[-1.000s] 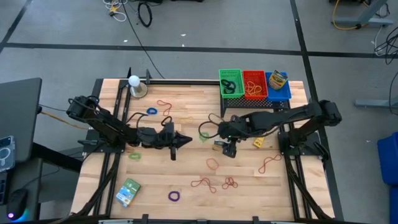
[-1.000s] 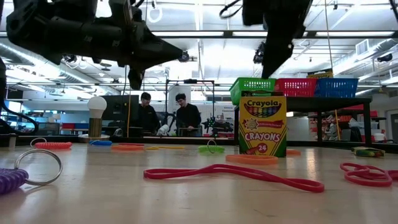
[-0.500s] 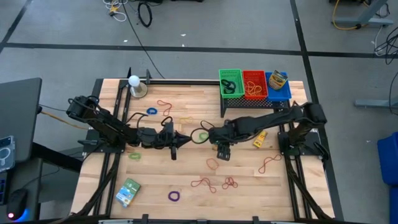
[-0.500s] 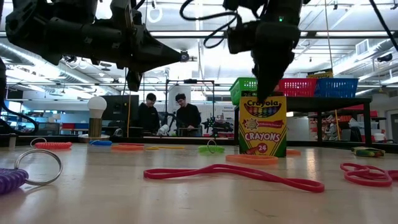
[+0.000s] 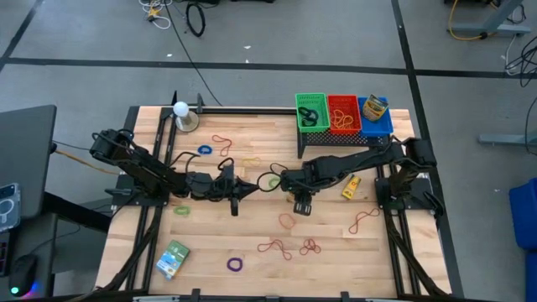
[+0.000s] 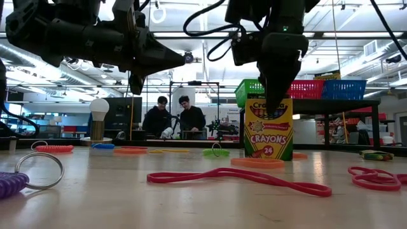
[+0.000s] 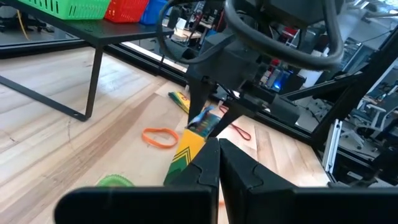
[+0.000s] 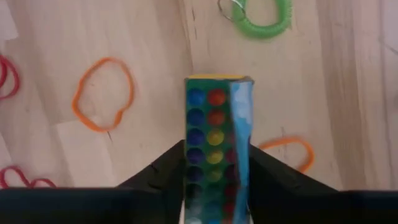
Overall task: Pick & Place Office Desk Supplies
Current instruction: Put the large crayon box into the blue bin
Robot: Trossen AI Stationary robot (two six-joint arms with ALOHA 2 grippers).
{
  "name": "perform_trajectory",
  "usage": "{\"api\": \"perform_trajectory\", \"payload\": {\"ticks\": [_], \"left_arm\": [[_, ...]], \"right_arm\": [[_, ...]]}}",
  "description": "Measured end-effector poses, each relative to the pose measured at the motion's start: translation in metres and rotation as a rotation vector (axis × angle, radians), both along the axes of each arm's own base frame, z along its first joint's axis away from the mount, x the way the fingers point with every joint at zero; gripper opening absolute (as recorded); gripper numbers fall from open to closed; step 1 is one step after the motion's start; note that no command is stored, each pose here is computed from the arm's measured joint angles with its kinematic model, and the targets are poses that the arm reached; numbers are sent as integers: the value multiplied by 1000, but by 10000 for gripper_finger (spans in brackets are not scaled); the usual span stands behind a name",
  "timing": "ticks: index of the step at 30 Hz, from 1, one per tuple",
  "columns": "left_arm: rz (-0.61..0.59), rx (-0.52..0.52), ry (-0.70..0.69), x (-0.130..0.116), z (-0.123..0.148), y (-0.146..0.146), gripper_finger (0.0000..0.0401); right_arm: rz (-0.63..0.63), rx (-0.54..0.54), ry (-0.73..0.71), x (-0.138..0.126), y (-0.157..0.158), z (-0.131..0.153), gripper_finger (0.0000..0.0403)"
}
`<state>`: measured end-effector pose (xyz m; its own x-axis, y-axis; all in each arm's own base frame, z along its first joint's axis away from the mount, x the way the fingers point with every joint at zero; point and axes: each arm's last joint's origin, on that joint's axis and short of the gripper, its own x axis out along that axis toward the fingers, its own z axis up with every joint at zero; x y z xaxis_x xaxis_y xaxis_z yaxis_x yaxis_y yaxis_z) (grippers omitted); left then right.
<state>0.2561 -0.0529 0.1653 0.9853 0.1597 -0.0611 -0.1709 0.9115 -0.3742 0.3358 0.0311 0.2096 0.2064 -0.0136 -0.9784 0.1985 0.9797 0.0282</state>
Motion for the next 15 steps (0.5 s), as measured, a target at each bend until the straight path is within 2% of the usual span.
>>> {"api": "perform_trajectory", "payload": {"ticks": [4, 7, 10, 15], "left_arm": [[0, 9, 5, 0, 0, 0, 7], [-1, 14, 7, 0, 0, 0, 7], [-1, 18, 16, 0, -1, 0, 7], [-1, 20, 16, 0, -1, 0, 7]], "right_arm": [[45, -1, 1, -3, 0, 4, 107], [74, -4, 2, -10, -3, 23, 96], [106, -19, -6, -22, -12, 56, 100], [101, -85, 1, -60, -39, 127, 102]]}}
